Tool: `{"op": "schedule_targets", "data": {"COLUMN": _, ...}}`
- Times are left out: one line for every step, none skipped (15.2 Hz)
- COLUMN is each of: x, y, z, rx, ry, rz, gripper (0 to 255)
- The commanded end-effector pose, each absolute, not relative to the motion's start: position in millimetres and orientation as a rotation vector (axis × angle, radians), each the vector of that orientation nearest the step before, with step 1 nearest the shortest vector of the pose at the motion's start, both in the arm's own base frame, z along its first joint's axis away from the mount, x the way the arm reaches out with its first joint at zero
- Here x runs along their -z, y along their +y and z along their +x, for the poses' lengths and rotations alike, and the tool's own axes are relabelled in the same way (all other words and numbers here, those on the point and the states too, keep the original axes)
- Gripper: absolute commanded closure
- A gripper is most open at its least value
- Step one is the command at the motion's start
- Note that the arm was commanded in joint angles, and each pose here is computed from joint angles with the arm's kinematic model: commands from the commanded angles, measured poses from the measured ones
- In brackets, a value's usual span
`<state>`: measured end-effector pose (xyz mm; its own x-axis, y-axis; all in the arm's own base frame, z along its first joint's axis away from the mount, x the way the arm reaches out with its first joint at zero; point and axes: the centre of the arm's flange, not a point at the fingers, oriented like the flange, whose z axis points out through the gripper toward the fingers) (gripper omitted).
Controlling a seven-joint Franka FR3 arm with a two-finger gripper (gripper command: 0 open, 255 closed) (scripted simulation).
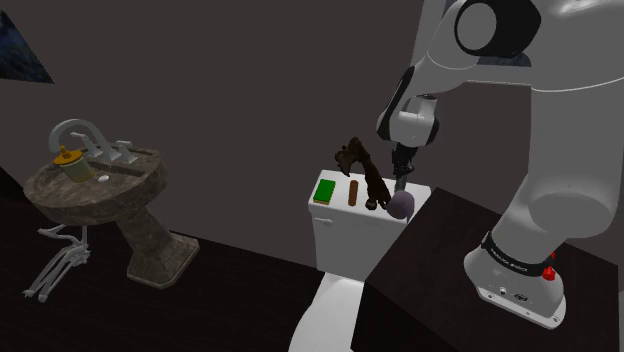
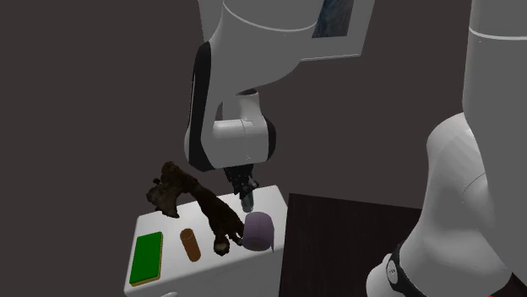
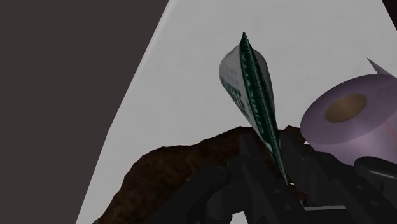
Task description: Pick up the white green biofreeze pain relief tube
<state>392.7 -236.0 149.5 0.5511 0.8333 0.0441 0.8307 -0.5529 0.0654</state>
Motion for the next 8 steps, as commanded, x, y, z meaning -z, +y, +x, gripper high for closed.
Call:
{"op": "schedule_targets", "data": {"x": -149.3, "y": -236.0, "z": 392.7, "rx": -0.108, "ry": 1.467, "rz": 2.734, "gripper": 255}}
{"op": "schedule_targets", "data": {"x": -149.2, "y": -236.0, "z": 392.8, "rx": -0.108, "ry": 1.467, "rz": 2.734, "gripper": 255}}
{"op": "schedule_targets", "data": {"x": -149.2, "y": -236.0, "z": 392.7, "rx": -0.108, "ry": 1.467, "rz": 2.734, "gripper": 255}}
{"op": "schedule_targets", "data": {"x": -149.1, "y": -235.9, "z": 392.9, "rx": -0.108, "ry": 1.467, "rz": 2.734, "gripper": 255}}
{"op": "schedule_targets", "data": {"x": -149.2, "y": -235.9, "z": 392.9, "rx": -0.108, "ry": 1.467, "rz": 2.734, "gripper": 255}}
{"op": "schedule_targets", "data": {"x": -149.2, "y": -235.9, "z": 392.9, "rx": -0.108, "ry": 1.467, "rz": 2.734, "gripper": 255}}
{"op": "schedule_targets", "data": {"x": -149.7, "y": -235.9, "z": 393.0, "rx": -0.108, "ry": 1.467, "rz": 2.734, "gripper": 255}}
{"op": "schedule_targets", "data": {"x": -154.9, "y": -235.9, "z": 393.0, "rx": -0.108, "ry": 1.467, "rz": 2.734, "gripper": 255}}
